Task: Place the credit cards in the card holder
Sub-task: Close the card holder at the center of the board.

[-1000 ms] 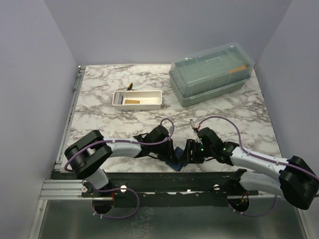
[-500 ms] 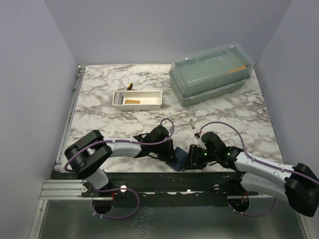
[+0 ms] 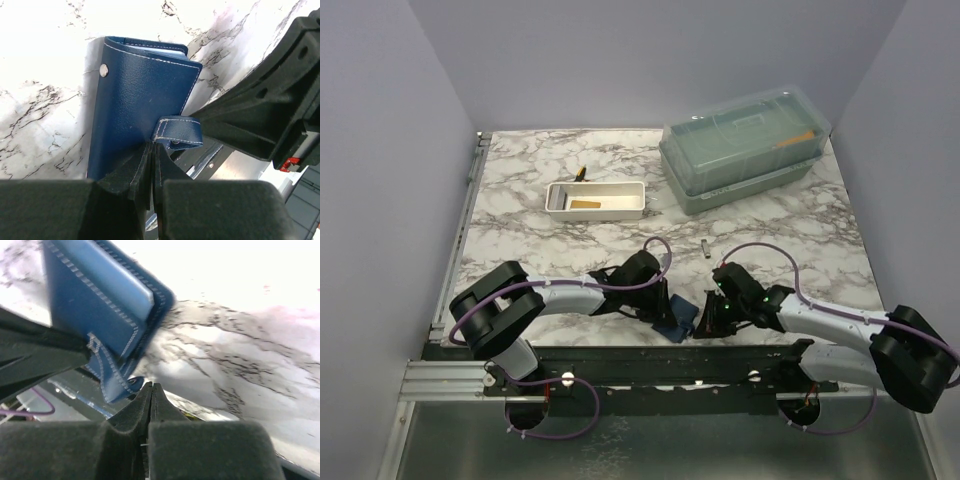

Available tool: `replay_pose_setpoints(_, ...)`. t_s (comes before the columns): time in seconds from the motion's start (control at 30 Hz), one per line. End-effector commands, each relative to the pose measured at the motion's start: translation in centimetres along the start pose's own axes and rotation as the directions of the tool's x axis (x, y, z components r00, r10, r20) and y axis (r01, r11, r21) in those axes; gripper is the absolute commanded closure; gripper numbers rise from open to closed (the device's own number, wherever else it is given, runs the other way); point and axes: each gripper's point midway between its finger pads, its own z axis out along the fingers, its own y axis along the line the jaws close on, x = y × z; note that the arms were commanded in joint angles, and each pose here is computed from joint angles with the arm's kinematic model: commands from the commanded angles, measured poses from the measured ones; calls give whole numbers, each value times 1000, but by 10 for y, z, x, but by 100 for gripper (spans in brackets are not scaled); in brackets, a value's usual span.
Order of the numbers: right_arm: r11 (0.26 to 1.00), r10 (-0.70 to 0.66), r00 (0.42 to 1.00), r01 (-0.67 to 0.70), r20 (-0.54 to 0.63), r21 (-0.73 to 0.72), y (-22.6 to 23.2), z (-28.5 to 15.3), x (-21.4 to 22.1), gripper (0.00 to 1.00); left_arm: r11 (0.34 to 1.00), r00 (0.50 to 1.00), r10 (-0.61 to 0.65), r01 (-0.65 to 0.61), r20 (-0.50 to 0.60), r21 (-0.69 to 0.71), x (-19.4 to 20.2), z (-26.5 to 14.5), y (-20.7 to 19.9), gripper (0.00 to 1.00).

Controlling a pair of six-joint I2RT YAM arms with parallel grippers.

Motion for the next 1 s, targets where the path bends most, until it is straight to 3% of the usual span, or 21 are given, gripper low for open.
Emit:
replay_pose_setpoints(0.0,980,15,999,-8,-30,198,-23,-2,-3,100,985,999,50,-53,-20,-165,4,-2,36,89)
replay_pose_setpoints(0.13,947,6,1000,2,-24,323,-35,-11,-10,100,980,997,62,-68,-38,-189,5,-1,40,89)
replay_pose_setpoints(0.2,957,-30,1000,30,-4,287,-26,-14,-17,96,979,998,58,-63,-32,-195,5,-2,42,89)
replay_pose_setpoints(0.37,991,-101,994,97,42,88,12,-18,-24,66,976,998,52,-57,-28,-210,6,-3,48,89)
replay_pose_setpoints(0.5,983,-171,982,175,85,-51,38,-15,-32,52,972,999,25,-31,-31,-233,8,-4,59,90)
replay_pose_setpoints(0.97,986,-149,985,142,87,84,31,-1,-52,47,969,1000,21,-24,-15,-245,5,-12,67,91)
